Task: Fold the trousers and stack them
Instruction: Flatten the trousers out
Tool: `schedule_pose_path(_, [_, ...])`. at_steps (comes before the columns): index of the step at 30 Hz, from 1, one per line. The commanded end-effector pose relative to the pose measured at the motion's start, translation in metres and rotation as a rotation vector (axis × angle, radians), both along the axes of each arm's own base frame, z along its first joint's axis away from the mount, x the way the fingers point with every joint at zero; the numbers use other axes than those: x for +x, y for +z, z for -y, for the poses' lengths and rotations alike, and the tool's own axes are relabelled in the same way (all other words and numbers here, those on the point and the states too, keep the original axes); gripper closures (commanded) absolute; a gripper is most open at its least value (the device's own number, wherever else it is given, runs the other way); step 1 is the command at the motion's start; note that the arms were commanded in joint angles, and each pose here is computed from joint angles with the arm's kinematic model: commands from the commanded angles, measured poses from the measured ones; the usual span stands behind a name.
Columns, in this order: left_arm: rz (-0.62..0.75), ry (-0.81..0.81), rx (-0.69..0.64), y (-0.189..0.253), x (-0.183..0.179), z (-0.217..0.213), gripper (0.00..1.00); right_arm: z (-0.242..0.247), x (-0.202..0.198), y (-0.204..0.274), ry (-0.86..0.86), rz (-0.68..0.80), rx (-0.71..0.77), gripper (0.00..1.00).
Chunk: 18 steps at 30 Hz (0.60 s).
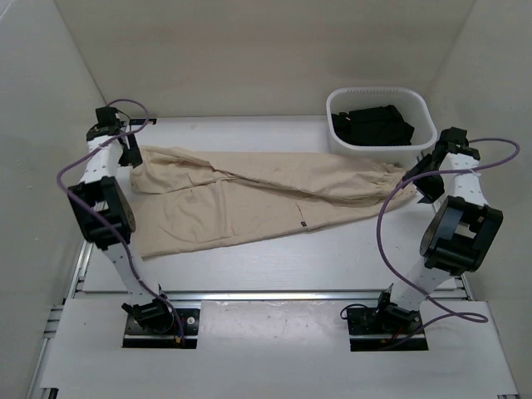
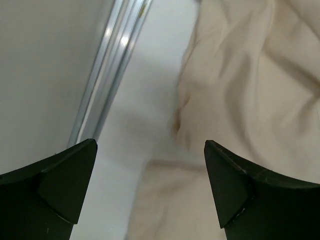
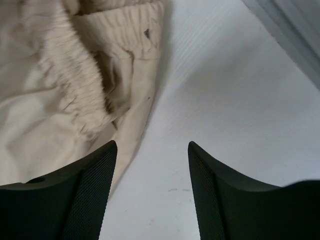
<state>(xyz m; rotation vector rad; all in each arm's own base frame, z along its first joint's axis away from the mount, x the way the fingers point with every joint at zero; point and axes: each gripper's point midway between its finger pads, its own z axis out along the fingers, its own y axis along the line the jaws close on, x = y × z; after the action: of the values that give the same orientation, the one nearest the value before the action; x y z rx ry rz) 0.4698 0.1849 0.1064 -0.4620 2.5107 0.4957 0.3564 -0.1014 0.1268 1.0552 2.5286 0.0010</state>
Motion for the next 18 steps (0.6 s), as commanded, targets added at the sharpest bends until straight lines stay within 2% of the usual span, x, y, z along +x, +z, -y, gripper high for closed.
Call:
schedule_pose_path(1, [0.083,-0.013,-0.016,0.075,-0.053,0.017,0.0,0.003,0.022,-0.036,-0.084,0.065,0.115,0.38])
schedule_pose_path(2, [0.024,-0.037,-0.072,0.067,-0.076,0.031,0.0,0.004,0.027,-0.042,-0.096,0.081,0.141,0.38])
schedule_pose_path(3, [-0.075,-0.04,-0.115,0.038,-0.102,0.041,0.0,0.005,0.04,-0.042,-0.095,0.128,0.152,0.38])
schedule_pose_path(4, [-0.129,-0.045,-0.146,0.024,-0.119,0.049,0.0,0.0,0.045,-0.053,-0.081,0.123,0.187,0.32])
schedule_pose_path(5, [-0.211,-0.035,-0.189,-0.001,-0.151,0.056,0.0,0.0,0.054,-0.054,-0.08,0.141,0.203,0.3])
schedule_pose_path(10, [-0.344,0.0,-0.301,-0.046,-0.212,0.072,0.0,0.004,0.073,-0.075,-0.111,0.136,0.233,0.28])
schedule_pose_path(14, [-0.391,0.061,-0.381,-0.075,-0.233,0.068,0.0,-0.003,0.058,-0.098,-0.181,0.05,0.273,0.42])
schedule_pose_path(15, [-0.382,0.065,-0.394,-0.082,-0.231,0.067,0.0,-0.005,0.054,-0.102,-0.203,0.036,0.285,0.56])
schedule_pose_path(18, [-0.399,0.052,-0.454,-0.093,-0.235,0.078,0.0,-0.011,0.04,-0.11,-0.219,-0.002,0.299,0.83])
